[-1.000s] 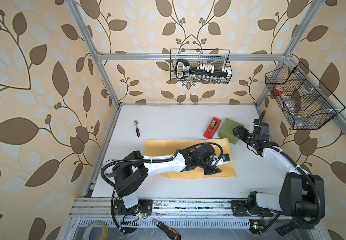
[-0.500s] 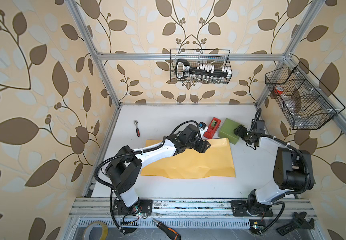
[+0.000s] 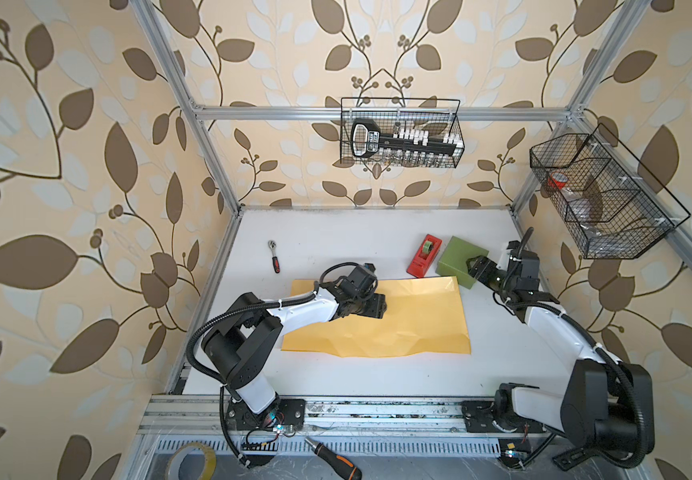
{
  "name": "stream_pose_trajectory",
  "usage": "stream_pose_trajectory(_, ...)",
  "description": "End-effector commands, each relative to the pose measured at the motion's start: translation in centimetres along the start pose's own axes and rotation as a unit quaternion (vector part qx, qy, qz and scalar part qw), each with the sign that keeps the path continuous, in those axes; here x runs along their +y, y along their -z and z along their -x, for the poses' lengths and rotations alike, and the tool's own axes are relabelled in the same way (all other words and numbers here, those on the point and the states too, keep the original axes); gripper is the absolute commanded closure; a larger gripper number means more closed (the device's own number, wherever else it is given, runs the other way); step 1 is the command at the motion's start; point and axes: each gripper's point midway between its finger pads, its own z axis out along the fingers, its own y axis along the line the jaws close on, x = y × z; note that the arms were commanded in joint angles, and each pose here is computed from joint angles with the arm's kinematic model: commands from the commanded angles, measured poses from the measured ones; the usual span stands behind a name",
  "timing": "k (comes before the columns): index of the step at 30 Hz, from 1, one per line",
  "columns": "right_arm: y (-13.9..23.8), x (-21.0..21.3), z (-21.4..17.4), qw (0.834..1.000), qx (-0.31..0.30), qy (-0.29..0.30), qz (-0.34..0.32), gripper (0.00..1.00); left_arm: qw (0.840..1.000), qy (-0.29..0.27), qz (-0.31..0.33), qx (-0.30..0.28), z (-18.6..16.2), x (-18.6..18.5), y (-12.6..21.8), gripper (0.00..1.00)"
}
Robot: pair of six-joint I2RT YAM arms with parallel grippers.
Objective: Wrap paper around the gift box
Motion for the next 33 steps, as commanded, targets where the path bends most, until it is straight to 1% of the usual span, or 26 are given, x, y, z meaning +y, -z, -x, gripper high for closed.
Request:
stream_pose_trajectory(1,0.2,4.1,-7.4,0.993,0.092,0.043,0.056,0.18,0.997,0.063,0.040,-0.024,-2.2,3.9,5.3,0.30)
stream_pose_trajectory(2,0.4,5.4,-9.5,0.989,0.117,0.052,0.075,0.20,0.996,0.077,0.048,-0.016,-3.3,5.0,5.8,0.30)
stream_pose_trajectory(3,1.4,7.9,-14.8,0.974,0.177,0.079,0.113,0.25,0.992,0.113,0.064,-0.001,-5.4,7.0,6.8,0.30)
stream_pose_trajectory(4,1.9,8.2,-16.8,0.968,0.203,0.090,0.116,0.27,0.989,0.129,0.069,0.007,-6.4,7.8,7.2,0.30)
stream_pose_trajectory(5,2.1,8.1,-18.0,0.964,0.219,0.094,0.117,0.28,0.986,0.147,0.073,0.015,-7.6,8.7,7.7,0.31)
stream_pose_trajectory(7,2.4,7.2,-20.5,0.957,0.252,0.088,0.111,0.32,0.982,0.175,0.073,0.024,-9.5,9.8,8.2,0.31)
stream_pose_trajectory(11,2.9,4.8,-23.4,0.950,0.287,0.079,0.091,0.37,0.975,0.205,0.074,0.040,-12.0,10.9,8.3,0.32)
stream_pose_trajectory(17,3.9,1.6,-25.6,0.948,0.306,0.073,0.057,0.39,0.968,0.229,0.087,0.057,-14.0,11.8,7.8,0.33)
stream_pose_trajectory(22,4.8,0.1,-26.0,0.951,0.300,0.068,0.042,0.40,0.960,0.258,0.087,0.059,-15.6,12.5,7.2,0.33)
stream_pose_trajectory(26,5.3,1.1,-25.3,0.953,0.288,0.063,0.064,0.40,0.963,0.249,0.089,0.040,-14.5,12.4,7.9,0.32)
stream_pose_trajectory(29,5.7,3.1,-23.2,0.955,0.268,0.084,0.092,0.38,0.970,0.230,0.077,0.010,-12.2,11.4,9.1,0.30)
stream_pose_trajectory(31,5.6,3.7,-20.4,0.962,0.238,0.105,0.085,0.35,0.976,0.209,0.051,-0.025,-9.4,10.0,10.2,0.28)
stream_pose_trajectory(33,5.2,3.8,-16.8,0.971,0.204,0.101,0.076,0.32,0.980,0.189,0.017,-0.062,-6.1,8.1,11.3,0.26)
